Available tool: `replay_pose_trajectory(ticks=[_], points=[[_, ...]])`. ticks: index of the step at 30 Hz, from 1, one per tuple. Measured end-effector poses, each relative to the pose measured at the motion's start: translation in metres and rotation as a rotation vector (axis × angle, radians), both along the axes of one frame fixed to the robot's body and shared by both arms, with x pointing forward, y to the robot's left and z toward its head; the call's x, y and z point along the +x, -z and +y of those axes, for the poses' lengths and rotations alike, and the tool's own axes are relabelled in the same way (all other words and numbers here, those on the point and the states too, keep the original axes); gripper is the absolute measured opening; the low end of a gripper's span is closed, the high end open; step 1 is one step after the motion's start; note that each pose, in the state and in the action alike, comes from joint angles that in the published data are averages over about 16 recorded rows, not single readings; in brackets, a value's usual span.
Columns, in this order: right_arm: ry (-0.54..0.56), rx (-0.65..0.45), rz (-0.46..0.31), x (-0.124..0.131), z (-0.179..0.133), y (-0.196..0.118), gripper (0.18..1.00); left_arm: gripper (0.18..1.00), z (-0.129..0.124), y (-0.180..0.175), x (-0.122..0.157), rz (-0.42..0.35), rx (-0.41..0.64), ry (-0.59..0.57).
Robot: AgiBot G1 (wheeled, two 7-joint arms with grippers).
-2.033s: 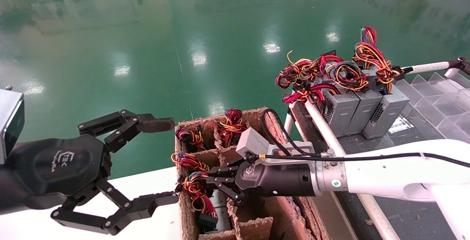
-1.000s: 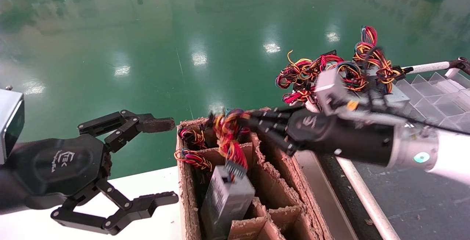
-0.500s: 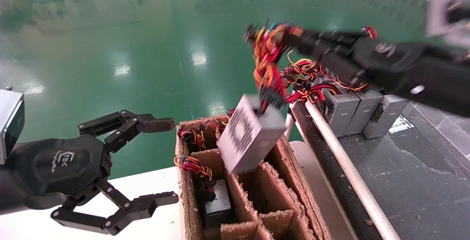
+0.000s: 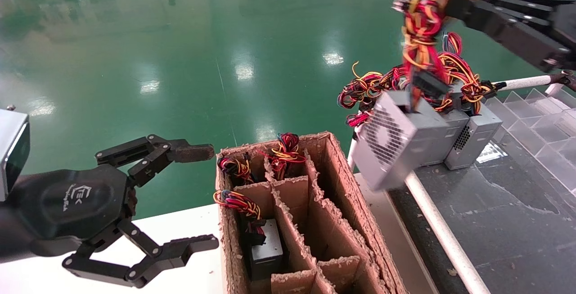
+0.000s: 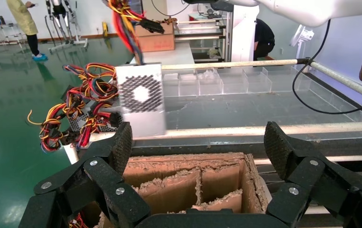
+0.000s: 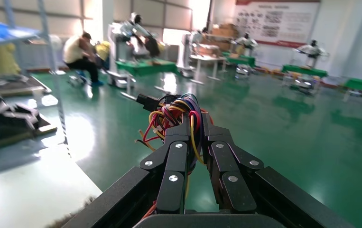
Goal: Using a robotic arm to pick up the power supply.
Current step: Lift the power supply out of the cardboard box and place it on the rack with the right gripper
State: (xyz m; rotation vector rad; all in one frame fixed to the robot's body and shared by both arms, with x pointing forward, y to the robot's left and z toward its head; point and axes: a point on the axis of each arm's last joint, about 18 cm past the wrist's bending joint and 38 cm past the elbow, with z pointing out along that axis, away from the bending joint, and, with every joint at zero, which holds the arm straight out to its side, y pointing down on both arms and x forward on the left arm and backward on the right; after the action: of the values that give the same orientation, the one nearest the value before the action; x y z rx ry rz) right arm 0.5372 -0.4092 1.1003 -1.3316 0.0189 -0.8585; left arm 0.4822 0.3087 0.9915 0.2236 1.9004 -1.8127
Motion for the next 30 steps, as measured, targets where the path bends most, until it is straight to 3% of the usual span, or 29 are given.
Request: replay_pose_trajectory(ticks=[10,17,30], points=[[0.177,-0.003,0.005,-0.018,-0.063,0.010,0.231,1.001,0.000,0.000,0.000,0.000,0.000,0.000],[0.288,0.012,0.039,-0.015,-0.094,0.023,0.231,1.001,0.000,0.000,0.000,0.000,0.000,0.000],[0.339,-0.012,0.116,0.017,-0.095,0.047,0.231,1.001,0.000,0.000,0.000,0.000,0.000,0.000]])
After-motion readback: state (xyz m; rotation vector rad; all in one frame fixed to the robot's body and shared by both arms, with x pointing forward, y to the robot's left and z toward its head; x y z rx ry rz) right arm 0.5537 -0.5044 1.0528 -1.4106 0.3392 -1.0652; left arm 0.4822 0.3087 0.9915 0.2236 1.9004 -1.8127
